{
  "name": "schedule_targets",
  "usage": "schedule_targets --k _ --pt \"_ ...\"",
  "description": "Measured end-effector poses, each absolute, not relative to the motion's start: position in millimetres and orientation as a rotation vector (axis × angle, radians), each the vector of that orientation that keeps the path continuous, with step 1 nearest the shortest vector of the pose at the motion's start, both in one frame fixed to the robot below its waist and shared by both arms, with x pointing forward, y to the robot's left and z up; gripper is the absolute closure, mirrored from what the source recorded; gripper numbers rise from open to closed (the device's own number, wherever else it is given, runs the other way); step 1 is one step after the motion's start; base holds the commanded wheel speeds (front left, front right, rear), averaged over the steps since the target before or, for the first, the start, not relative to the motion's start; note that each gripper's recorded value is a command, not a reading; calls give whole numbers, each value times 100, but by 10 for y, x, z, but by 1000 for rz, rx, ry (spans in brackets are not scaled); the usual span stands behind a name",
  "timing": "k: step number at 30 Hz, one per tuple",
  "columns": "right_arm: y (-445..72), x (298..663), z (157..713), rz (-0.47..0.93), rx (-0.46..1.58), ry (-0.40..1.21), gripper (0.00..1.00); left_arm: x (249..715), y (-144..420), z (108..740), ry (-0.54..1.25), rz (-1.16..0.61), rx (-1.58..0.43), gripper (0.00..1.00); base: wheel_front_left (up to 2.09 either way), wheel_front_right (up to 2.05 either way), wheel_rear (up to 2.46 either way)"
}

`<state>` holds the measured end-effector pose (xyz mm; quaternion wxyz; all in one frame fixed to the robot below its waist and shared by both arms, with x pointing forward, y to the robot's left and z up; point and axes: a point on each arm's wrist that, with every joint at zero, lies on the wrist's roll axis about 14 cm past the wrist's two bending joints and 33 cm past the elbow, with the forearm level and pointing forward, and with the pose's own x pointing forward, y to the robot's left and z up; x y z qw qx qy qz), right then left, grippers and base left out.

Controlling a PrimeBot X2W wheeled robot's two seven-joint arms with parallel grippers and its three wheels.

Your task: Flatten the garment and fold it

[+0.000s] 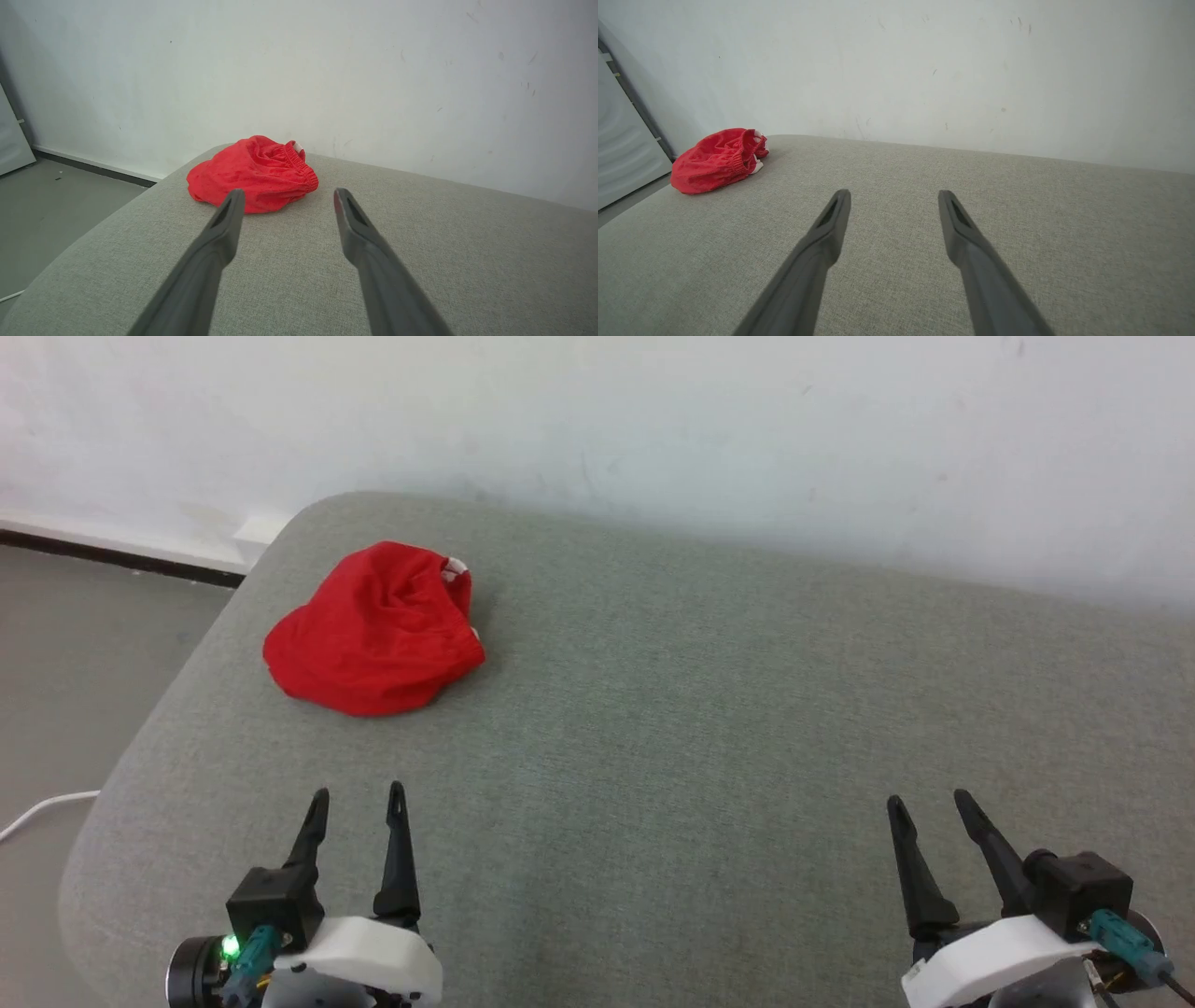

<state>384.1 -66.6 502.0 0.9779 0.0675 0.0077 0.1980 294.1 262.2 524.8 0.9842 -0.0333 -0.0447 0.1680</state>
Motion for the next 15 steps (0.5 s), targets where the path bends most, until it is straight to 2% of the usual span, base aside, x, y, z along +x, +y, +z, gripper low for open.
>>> schedule_targets --k 15 --pt "-427 3804 4973 470 138 22 0 2706 2784 5224 -109 419 -87 0 0 0 0"
